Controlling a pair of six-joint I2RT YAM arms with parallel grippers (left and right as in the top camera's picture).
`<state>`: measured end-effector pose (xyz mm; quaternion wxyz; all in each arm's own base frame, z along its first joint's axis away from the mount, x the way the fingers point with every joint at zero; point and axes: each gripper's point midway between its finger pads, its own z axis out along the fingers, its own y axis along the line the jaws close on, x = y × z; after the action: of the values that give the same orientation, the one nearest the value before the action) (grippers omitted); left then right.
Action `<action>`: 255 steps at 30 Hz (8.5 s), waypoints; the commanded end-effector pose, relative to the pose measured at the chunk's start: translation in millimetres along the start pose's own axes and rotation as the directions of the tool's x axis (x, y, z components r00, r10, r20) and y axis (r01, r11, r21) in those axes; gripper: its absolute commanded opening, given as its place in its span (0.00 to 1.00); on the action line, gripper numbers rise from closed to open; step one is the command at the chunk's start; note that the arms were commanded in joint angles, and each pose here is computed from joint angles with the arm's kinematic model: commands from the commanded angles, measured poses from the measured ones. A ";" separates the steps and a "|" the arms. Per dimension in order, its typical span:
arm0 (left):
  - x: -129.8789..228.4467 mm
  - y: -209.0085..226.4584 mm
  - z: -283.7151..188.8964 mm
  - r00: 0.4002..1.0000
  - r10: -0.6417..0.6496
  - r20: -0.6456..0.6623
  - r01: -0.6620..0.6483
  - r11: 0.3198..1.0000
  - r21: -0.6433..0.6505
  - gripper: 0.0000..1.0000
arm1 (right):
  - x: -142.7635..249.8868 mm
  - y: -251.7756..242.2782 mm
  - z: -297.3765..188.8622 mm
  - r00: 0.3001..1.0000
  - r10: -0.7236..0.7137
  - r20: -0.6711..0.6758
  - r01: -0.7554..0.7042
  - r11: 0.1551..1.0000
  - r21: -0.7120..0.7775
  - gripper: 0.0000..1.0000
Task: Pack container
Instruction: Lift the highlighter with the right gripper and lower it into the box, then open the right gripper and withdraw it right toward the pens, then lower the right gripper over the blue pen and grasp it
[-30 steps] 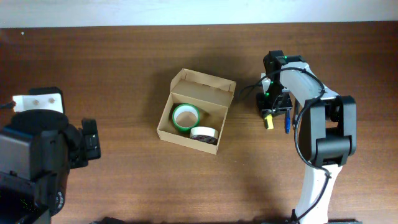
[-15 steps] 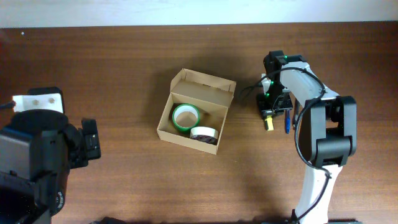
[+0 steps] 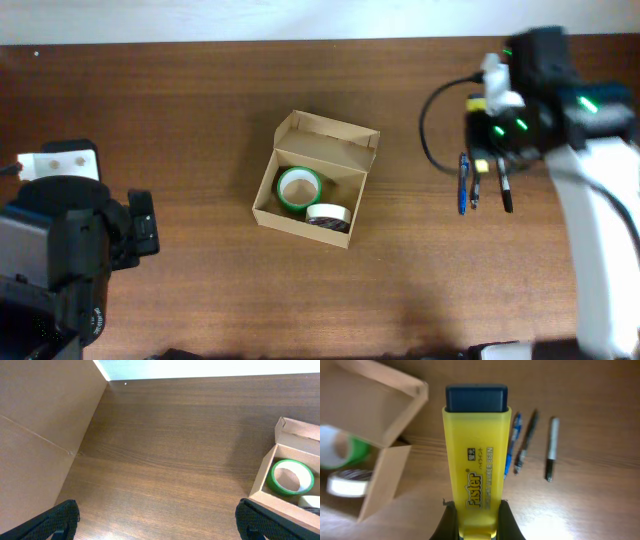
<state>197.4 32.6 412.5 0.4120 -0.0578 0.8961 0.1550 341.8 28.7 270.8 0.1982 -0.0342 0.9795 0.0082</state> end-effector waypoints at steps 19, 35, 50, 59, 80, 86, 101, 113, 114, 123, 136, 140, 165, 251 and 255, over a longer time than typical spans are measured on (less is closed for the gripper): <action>-3.1 7.7 -0.3 1.000 -0.019 0.013 0.019 0.999 -0.043 1.00 | 69.3 215.8 28.3 0.798 -0.598 -0.074 0.557 0.779 -0.289 0.04; -1.6 7.5 -0.3 1.000 -0.015 0.007 0.015 0.999 -0.041 1.00 | 111.7 266.1 38.3 0.508 -0.861 0.034 0.753 0.424 -0.503 0.04; -1.0 7.6 -0.3 1.000 -0.014 0.005 0.014 0.999 -0.042 0.99 | 58.4 217.0 99.7 0.657 -0.752 -0.048 0.639 0.590 -0.494 0.04; -1.1 7.7 -0.3 1.000 -0.014 0.005 0.014 0.999 -0.042 0.99 | 50.7 196.6 125.3 0.700 -0.706 -0.106 0.569 0.642 -0.513 0.04; -1.2 7.6 -0.3 1.000 -0.014 0.006 0.014 0.999 -0.042 0.99 | 70.8 233.7 144.4 0.652 -0.755 -0.074 0.558 0.544 -0.627 0.04; -1.2 7.6 -0.3 1.000 -0.014 0.006 0.014 0.999 -0.042 0.99 | 72.6 235.7 145.3 0.643 -0.762 -0.071 0.564 0.535 -0.629 0.05; -1.3 7.6 -0.3 1.000 -0.014 0.006 0.014 0.999 -0.042 0.99 | 76.1 233.8 147.7 0.638 -0.764 -0.091 0.556 0.540 -0.632 0.85; -2.0 7.5 -0.3 1.000 -0.016 0.009 0.016 0.999 -0.042 0.99 | 35.2 188.2 109.9 0.733 -0.667 -0.133 0.572 0.711 -0.409 0.88; -1.9 7.5 -0.3 1.000 -0.016 0.009 0.016 0.999 -0.041 0.99 | 28.2 186.1 97.9 0.742 -0.661 -0.111 0.579 0.716 -0.390 0.88; -3.4 7.2 -0.3 1.000 -0.020 0.014 0.020 0.999 -0.040 0.99 | -35.3 113.3 -37.8 0.899 -0.434 0.063 0.432 0.901 0.052 0.93; -9.3 0.7 8.0 1.000 -0.014 0.005 0.015 0.999 -0.042 0.99 | -33.8 -5.5 -48.9 0.979 0.195 0.064 -0.202 0.970 0.135 0.99; -10.6 -4.4 14.6 1.000 -0.003 -0.015 0.002 0.999 -0.042 1.00 | -17.3 -66.6 -19.6 0.936 0.351 -0.038 -0.339 0.922 0.186 0.99; -13.2 -20.7 34.3 0.997 0.027 -0.067 -0.029 0.999 -0.032 0.99 | 103.9 -13.3 182.2 0.843 0.152 -0.516 -0.159 0.987 0.031 0.84; -13.5 -22.6 34.4 0.997 0.026 -0.066 -0.027 0.999 -0.022 0.99 | 107.0 -60.3 241.1 0.873 0.124 -0.472 -0.122 0.992 0.034 0.30; -13.5 -22.6 34.4 0.997 0.026 -0.066 -0.027 0.999 -0.022 1.00 | 107.7 -60.2 242.0 0.871 0.124 -0.475 -0.123 0.992 0.033 0.27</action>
<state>235.6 23.0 398.5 0.3810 -0.0500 0.9065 0.1747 341.8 -29.3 9.5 -0.0430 0.0234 0.9987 0.0152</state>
